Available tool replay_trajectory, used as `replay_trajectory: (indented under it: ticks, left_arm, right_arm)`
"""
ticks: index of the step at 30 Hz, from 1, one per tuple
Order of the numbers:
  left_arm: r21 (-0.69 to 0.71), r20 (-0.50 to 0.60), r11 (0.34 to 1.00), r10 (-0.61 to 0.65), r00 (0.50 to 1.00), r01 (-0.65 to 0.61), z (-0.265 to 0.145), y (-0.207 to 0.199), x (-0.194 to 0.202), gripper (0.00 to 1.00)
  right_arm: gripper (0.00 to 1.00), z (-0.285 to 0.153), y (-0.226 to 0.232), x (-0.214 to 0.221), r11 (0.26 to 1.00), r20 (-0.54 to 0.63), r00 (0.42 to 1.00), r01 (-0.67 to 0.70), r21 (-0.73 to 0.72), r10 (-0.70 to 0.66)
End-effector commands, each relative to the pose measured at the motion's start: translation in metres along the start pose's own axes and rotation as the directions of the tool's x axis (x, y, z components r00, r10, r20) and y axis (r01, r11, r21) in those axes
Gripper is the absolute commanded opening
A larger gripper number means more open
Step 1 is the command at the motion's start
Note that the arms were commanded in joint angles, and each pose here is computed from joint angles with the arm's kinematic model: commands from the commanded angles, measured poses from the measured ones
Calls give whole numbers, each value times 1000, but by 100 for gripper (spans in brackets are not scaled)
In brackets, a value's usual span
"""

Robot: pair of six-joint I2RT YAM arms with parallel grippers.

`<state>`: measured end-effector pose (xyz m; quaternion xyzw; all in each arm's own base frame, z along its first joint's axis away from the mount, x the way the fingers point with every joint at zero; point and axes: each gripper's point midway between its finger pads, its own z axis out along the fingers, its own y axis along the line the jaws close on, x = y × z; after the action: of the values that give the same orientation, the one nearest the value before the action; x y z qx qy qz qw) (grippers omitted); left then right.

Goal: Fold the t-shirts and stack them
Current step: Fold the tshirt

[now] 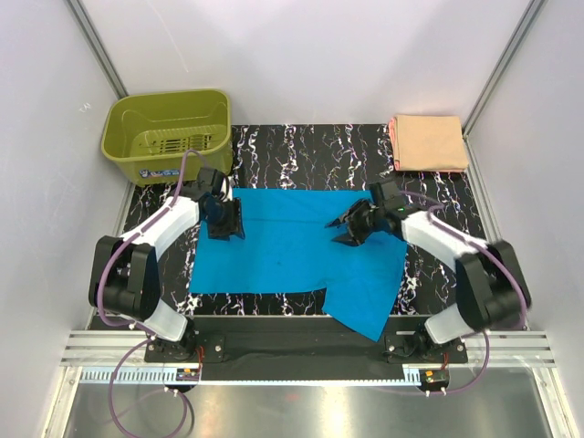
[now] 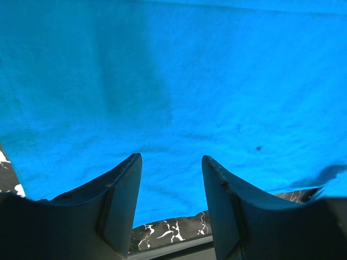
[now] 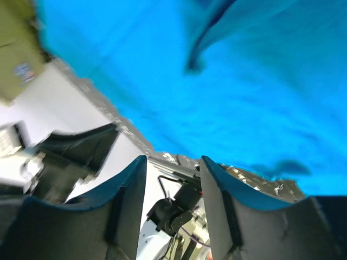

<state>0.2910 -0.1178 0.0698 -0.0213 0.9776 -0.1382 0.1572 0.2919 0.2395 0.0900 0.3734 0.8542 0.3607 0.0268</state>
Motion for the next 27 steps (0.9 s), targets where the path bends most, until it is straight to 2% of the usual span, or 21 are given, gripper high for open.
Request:
replay_trajectory:
  ticks: [1, 2, 3, 4, 7, 9, 10, 11, 12, 15, 16, 21, 24, 27]
  left_arm:
    - [72, 71, 997, 27, 997, -32, -11, -15, -12, 53]
    - [89, 73, 995, 29, 997, -35, -12, -18, -12, 53]
    - [108, 82, 993, 38, 996, -47, -13, -24, -14, 52]
    - [135, 79, 990, 39, 996, -50, -12, -32, -13, 51]
    - [208, 125, 972, 82, 989, -107, -15, -66, -17, 50]
    - [268, 183, 948, 122, 976, -169, -16, -99, -23, 51]
    - [297, 198, 942, 101, 975, -158, -17, -112, -26, 51]
    - [333, 206, 926, 115, 972, -180, -16, -132, -25, 52]
    - [372, 262, 906, 107, 959, -203, -19, -150, -38, 52]
    - [441, 302, 872, 78, 950, -211, -12, -195, -56, 52]
    - [435, 301, 881, 54, 952, -187, -5, -202, -62, 52]
    - [447, 306, 884, -6, 952, -138, 31, -250, -92, 47]
    - [480, 265, 872, -43, 963, -93, 44, -270, -97, 46]
    - [494, 223, 864, -22, 975, -93, 58, -289, -95, 46]
  right_arm:
    - [52, -50, 31, -15, 987, 145, 984, 124, -106, -108]
    - [54, -65, 42, -35, 978, 244, 959, 177, -106, -147]
    - [60, -76, 31, -41, 965, 283, 928, 261, -30, -242]
    - [69, -84, 28, -52, 962, 319, 911, 273, 5, -260]
    - [69, -99, 13, -88, 959, 377, 884, 280, 48, -277]
    - [65, -103, 0, -116, 956, 419, 860, 278, 91, -290]
    - [55, -103, -5, -126, 955, 429, 854, 271, 117, -295]
    - [34, -99, -10, -141, 947, 429, 844, 277, 165, -322]
    - [23, -99, -11, -150, 941, 428, 838, 285, 184, -338]
    - [13, -88, -10, -172, 910, 418, 811, 326, 255, -408]
    - [12, -88, -4, -179, 904, 425, 800, 340, 261, -424]
    - [11, -62, -13, -196, 890, 346, 830, 344, 299, -437]
    - [14, -54, -13, -199, 888, 311, 844, 351, 298, -438]
    - [20, -53, -16, -198, 875, 260, 854, 364, 318, -450]
